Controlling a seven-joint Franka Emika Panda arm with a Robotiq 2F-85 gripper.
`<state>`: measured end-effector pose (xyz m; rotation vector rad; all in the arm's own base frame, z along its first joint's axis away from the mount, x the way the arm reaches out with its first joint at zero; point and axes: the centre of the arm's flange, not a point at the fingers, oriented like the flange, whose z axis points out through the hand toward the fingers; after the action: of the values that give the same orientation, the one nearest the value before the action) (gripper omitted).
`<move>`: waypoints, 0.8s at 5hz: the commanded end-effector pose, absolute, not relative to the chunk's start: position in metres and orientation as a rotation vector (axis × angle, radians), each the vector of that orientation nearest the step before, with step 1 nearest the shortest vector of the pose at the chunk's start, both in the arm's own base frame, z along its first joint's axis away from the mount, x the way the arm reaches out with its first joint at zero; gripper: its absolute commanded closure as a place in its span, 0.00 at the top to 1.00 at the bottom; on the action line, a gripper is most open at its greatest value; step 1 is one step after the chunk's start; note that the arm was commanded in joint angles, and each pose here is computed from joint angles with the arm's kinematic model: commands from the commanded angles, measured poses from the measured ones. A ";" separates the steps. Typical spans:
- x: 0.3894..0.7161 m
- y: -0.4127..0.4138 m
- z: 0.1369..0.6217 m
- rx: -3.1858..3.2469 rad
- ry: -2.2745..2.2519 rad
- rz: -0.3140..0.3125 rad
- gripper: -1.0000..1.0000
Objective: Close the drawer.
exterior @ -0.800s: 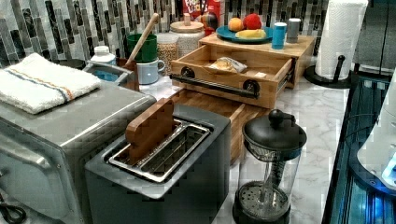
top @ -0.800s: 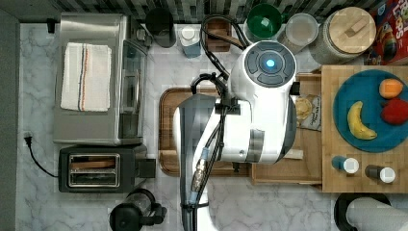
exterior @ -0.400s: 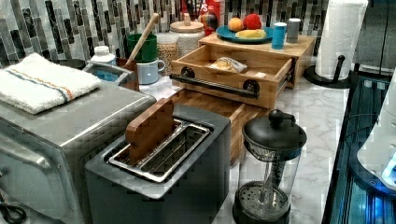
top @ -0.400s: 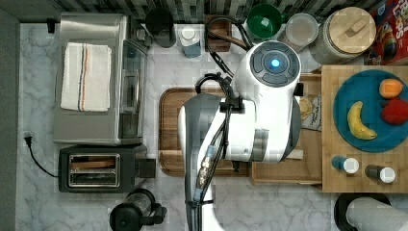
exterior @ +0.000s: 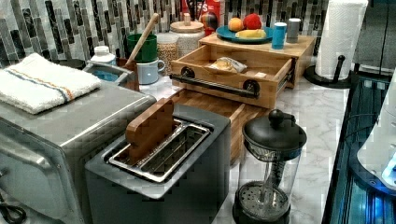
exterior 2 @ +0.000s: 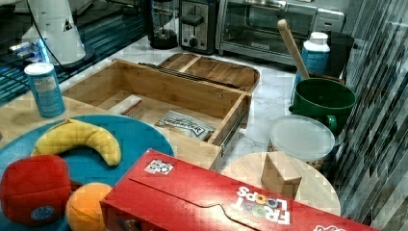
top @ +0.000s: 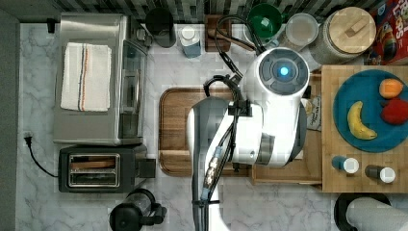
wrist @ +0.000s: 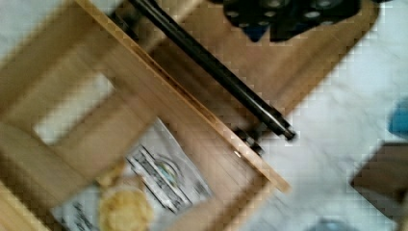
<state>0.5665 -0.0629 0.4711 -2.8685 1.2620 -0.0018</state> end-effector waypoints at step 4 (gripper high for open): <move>0.528 0.075 0.401 -3.043 0.078 0.149 1.00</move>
<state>0.5381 0.0359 0.4192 -3.0432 0.3064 0.1190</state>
